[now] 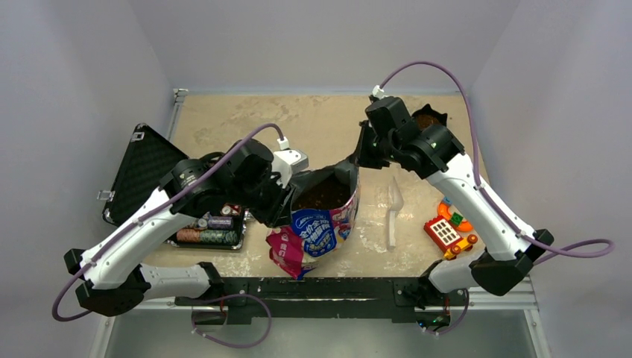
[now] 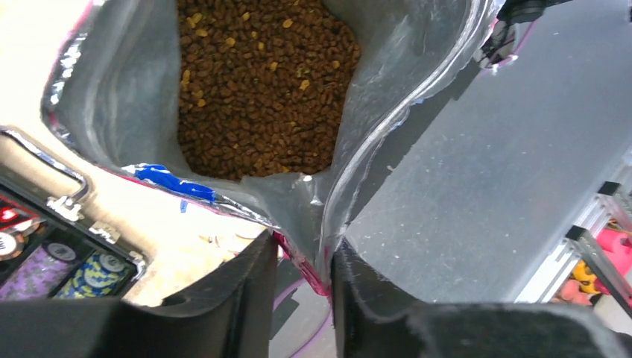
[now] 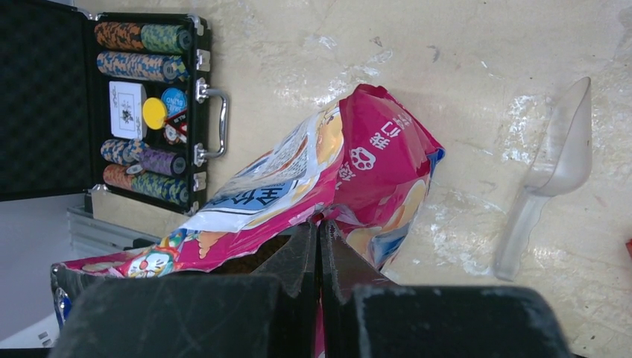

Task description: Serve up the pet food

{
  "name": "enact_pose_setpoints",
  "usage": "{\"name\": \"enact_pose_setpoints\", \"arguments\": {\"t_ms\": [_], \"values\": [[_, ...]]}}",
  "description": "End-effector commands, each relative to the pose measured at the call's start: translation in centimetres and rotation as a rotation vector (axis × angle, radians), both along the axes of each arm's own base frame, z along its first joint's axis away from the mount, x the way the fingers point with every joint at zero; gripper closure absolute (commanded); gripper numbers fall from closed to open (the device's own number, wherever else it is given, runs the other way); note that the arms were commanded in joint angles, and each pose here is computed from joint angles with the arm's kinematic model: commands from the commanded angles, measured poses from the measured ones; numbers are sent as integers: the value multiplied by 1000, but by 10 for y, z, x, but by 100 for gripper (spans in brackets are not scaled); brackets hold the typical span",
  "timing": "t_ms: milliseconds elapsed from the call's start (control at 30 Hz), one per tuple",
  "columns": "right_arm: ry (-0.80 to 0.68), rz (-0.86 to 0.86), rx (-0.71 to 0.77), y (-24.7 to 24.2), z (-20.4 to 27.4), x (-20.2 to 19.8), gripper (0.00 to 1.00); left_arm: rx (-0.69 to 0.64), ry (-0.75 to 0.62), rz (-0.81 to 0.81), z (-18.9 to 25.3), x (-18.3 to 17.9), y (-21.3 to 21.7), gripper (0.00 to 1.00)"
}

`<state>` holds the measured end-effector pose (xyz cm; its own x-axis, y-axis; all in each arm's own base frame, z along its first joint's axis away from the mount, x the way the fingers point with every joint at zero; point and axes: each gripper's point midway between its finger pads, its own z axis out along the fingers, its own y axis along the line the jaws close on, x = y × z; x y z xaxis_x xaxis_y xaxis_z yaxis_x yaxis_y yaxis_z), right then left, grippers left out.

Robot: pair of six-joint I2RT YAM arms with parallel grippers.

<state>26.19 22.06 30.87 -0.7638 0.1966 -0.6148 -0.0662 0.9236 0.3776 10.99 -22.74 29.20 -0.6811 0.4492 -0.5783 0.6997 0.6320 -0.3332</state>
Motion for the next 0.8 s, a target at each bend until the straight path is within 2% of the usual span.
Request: {"name": "enact_pose_setpoints", "arguments": {"t_ms": [0, 100, 133, 267, 367, 500, 667, 700, 767], "values": [[-217, -134, 145, -12, 68, 37, 100, 43, -88, 72, 4, 19, 9, 73], [-200, -203, 162, -28, 65, 45, 100, 54, -182, 86, 12, 28, 20, 98], [-198, -228, 167, -34, 65, 47, 100, 61, -224, 94, 15, 32, 27, 100], [-205, -308, 191, -58, 70, 59, 100, 4, -353, 17, 34, 28, 37, 100], [-220, -340, 206, -67, 75, 67, 100, -116, -375, -164, 44, -2, 31, 100], [-219, -339, 229, -65, 77, 73, 100, -213, -366, -294, 43, -30, 30, 100], [-219, -254, 259, -49, 75, 77, 100, -199, -312, -326, 38, -33, 23, 100], [-228, -237, 256, -47, 75, 77, 100, -190, -304, -315, 41, -30, 21, 92], [-225, -198, 259, -42, 73, 75, 100, -186, -292, -320, 50, -26, 14, 69]]}}
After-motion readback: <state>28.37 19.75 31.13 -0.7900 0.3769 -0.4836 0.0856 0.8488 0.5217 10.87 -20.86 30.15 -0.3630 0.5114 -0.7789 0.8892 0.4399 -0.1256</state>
